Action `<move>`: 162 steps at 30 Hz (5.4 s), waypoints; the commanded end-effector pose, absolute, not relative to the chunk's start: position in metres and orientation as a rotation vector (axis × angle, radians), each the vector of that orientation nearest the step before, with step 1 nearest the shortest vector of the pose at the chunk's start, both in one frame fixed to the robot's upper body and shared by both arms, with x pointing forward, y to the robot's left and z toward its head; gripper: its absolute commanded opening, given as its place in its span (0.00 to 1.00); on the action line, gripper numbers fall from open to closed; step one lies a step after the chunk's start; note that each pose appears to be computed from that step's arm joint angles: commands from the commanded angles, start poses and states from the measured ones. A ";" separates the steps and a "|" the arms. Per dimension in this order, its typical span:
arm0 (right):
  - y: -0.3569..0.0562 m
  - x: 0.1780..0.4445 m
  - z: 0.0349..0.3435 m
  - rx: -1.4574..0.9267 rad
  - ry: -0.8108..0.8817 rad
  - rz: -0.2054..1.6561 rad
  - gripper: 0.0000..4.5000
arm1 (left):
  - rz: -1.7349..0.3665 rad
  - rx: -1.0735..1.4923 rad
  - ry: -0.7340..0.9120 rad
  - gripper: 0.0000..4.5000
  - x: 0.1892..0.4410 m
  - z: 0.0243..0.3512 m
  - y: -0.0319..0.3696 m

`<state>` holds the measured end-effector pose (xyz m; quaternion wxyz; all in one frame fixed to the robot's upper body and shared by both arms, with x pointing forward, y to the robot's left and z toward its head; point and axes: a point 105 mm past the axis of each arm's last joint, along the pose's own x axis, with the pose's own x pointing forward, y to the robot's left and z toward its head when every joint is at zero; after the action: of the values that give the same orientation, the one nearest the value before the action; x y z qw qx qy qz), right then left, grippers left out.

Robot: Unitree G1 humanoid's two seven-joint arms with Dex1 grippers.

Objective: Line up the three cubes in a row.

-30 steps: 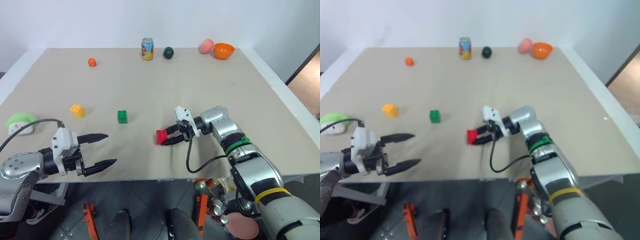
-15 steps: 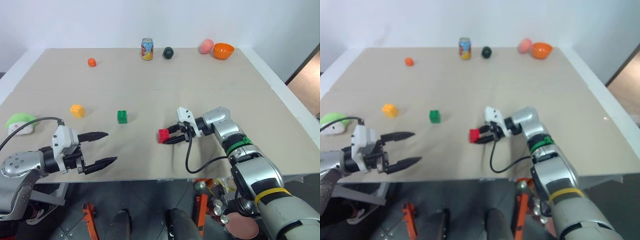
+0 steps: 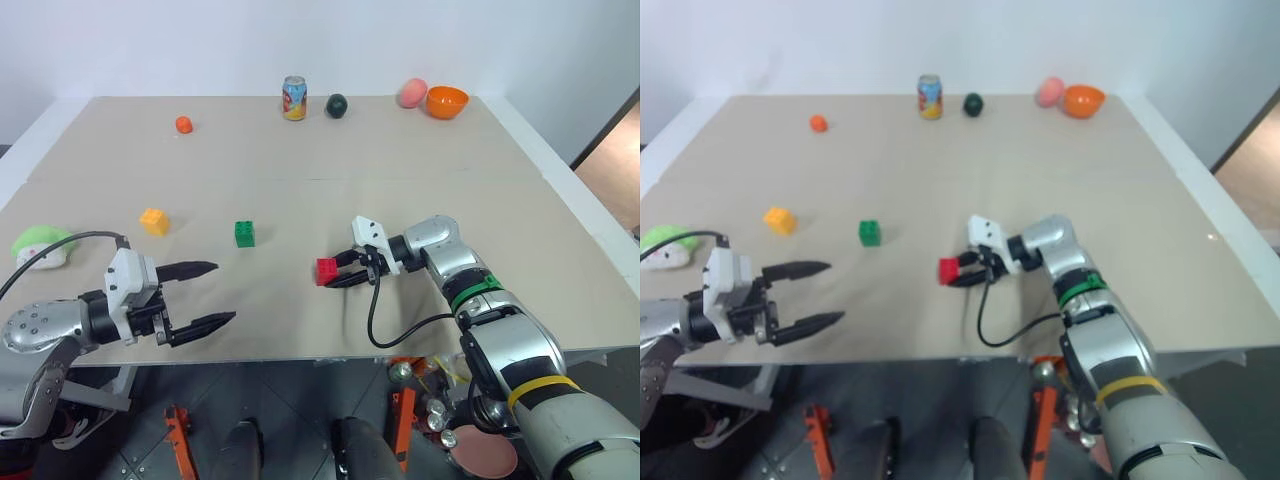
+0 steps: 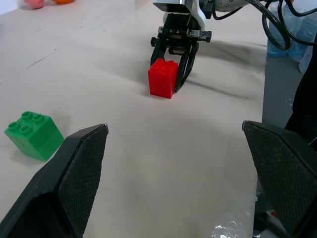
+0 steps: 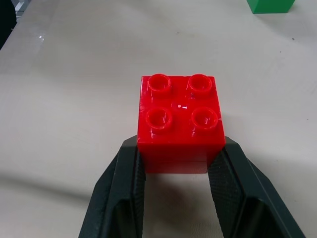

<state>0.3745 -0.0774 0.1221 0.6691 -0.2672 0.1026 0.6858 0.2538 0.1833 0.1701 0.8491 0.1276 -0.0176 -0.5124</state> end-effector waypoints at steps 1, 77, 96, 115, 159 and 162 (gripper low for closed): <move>-0.077 0.373 0.123 -0.600 0.233 1.567 0.27 | -1.093 0.272 -0.080 1.00 0.252 0.180 0.180; -0.094 0.311 0.218 -0.261 -0.163 1.207 0.76 | -0.341 0.037 0.216 1.00 0.377 0.116 0.149; -0.094 0.316 0.217 -0.256 -0.174 1.179 0.76 | -0.375 0.046 0.201 1.00 0.401 0.131 0.118; -0.098 0.315 0.217 -0.257 -0.150 1.202 0.77 | -0.692 0.086 -0.105 0.36 0.380 0.175 0.115; -0.158 0.285 0.199 -0.214 0.013 1.055 0.77 | -1.433 0.396 0.066 0.36 0.361 0.125 0.118; -0.156 0.285 0.199 -0.213 0.014 1.059 0.77 | -1.458 0.369 0.088 0.36 0.357 0.121 0.120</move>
<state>0.2881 -0.1622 0.1875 0.8630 -0.0900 0.0296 0.4962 0.3561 0.1140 0.1139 0.7256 0.1754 0.0503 -0.6635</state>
